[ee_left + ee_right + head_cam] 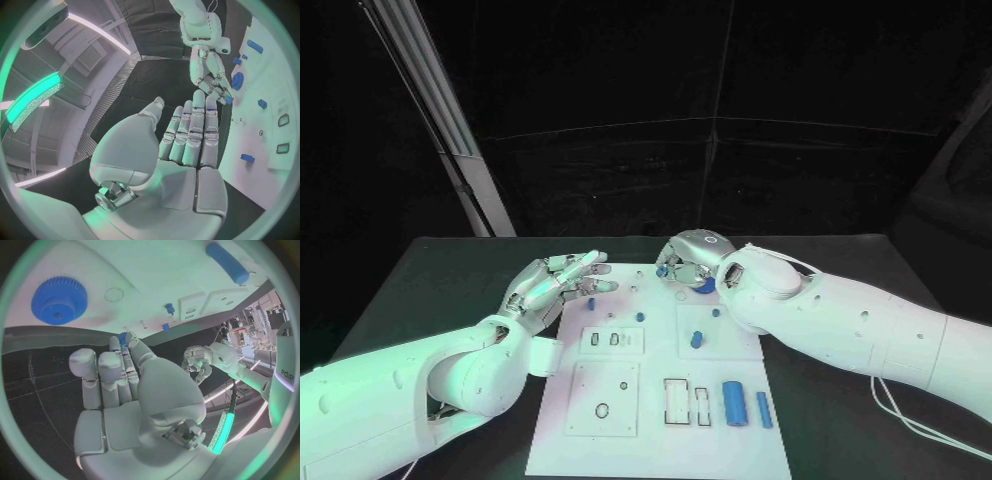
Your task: Assemble the parts on the task board
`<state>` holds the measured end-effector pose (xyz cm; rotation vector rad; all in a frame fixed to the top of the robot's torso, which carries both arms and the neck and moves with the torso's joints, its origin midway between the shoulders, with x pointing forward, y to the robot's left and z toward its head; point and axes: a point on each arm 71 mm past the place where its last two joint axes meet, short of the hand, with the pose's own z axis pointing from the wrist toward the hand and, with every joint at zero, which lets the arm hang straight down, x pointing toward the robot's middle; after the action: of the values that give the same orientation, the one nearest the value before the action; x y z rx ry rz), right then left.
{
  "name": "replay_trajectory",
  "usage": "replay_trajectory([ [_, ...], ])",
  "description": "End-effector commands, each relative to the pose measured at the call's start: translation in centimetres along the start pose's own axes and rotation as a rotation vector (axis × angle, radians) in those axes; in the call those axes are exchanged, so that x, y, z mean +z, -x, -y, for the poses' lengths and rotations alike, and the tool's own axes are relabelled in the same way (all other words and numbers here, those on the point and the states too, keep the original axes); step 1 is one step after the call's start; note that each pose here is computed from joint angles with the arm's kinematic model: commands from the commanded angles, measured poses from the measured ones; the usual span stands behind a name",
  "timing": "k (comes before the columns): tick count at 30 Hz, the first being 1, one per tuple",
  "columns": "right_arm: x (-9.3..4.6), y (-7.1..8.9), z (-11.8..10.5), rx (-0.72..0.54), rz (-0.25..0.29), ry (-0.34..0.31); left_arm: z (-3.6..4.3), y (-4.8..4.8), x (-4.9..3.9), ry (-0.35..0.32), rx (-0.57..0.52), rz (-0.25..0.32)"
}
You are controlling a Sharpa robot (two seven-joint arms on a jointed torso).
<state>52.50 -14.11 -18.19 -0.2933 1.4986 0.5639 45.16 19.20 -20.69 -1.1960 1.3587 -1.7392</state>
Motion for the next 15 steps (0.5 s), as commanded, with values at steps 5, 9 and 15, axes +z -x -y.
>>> replay_trajectory([
  [5, 1.6, 0.1, -0.5, 0.020, 0.036, -0.010, 0.06, -0.32, 0.19, -0.001, -0.011, -0.020],
  [9, 2.2, -0.2, -0.8, 0.022, 0.018, -0.008, 0.06, -0.52, 0.24, 0.000, -0.014, -0.027],
  [15, 2.9, -0.7, -1.2, 0.023, -0.014, -0.005, 0.05, -0.57, 0.30, 0.001, -0.014, -0.028],
])
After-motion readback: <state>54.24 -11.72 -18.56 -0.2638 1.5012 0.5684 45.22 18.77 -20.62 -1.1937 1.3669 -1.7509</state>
